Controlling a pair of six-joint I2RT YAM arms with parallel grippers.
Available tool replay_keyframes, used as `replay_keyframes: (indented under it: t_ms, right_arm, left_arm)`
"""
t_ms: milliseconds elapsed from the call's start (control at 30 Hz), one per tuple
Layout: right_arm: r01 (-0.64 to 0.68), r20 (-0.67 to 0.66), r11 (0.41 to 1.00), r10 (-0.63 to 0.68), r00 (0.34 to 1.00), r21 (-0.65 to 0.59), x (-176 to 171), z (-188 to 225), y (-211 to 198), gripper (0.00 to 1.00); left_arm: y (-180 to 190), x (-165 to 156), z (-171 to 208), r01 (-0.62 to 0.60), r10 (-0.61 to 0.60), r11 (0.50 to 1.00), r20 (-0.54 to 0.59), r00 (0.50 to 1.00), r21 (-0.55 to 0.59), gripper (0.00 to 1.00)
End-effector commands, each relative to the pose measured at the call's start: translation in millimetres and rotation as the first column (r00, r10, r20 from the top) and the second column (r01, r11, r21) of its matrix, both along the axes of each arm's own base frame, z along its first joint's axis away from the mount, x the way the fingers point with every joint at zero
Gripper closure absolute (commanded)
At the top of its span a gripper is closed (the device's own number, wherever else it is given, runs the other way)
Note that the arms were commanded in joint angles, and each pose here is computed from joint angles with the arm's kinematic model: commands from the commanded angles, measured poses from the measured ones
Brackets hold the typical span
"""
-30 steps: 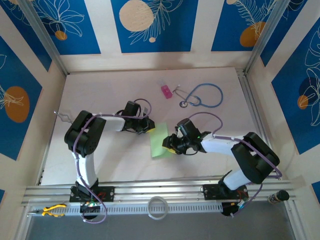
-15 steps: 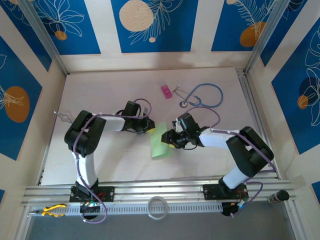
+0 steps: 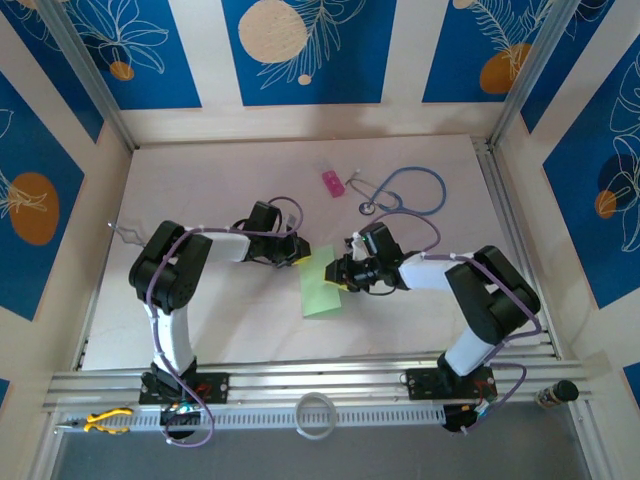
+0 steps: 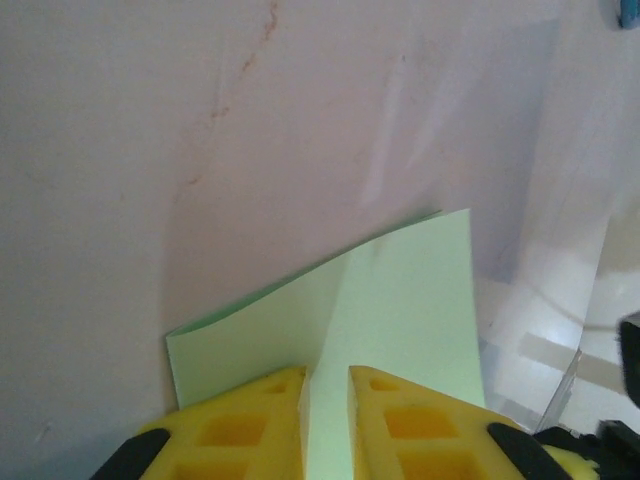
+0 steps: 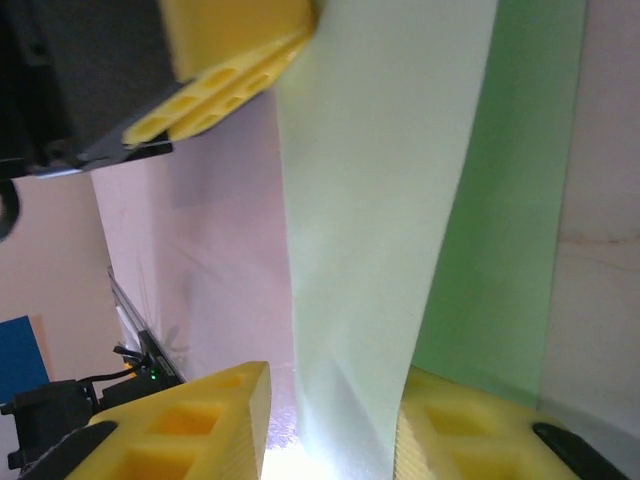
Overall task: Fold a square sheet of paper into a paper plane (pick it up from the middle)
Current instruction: Fold the triangle a second time at the center of the table.
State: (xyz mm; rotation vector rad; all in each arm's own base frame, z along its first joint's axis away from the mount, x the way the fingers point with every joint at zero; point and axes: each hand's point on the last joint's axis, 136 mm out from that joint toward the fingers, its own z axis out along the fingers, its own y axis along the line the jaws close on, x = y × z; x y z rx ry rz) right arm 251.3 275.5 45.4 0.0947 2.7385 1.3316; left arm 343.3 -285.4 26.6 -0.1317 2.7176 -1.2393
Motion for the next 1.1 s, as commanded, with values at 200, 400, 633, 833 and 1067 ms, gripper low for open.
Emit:
replay_keyframes:
  t_ms: [200,400,633,833,1067]
  right_arm:
    - [0.011,-0.065,0.999,-0.013,0.998,-0.032,-7.5,-20.4,-7.5,0.81]
    - [0.056,-0.075,0.997,-0.060,0.995,-0.051,-1.4,-22.9,-9.5,0.89]
    - [0.144,-0.070,0.983,-0.153,0.986,-0.118,9.7,-23.9,-23.3,0.91]
    - [0.213,-0.090,0.972,-0.222,0.971,-0.103,14.2,-19.2,-30.1,0.91]
    - [0.202,-0.149,0.976,-0.212,0.966,-0.081,10.9,-13.7,-25.4,0.88]
  left_arm:
    - [-1.1,4.3,34.1,0.012,-0.011,0.999,0.047,0.999,-0.035,0.70]
    - [8.5,1.6,67.6,0.012,-0.011,1.000,0.153,0.988,-0.007,0.53]
    - [18.8,-9.9,93.3,0.032,-0.032,0.999,0.280,0.959,0.004,0.47]
    - [11.0,-32.4,103.2,0.118,-0.121,0.992,0.433,0.893,0.033,0.48]
    - [-21.4,-89.8,108.3,0.299,-0.404,0.914,0.685,0.607,0.274,0.47]
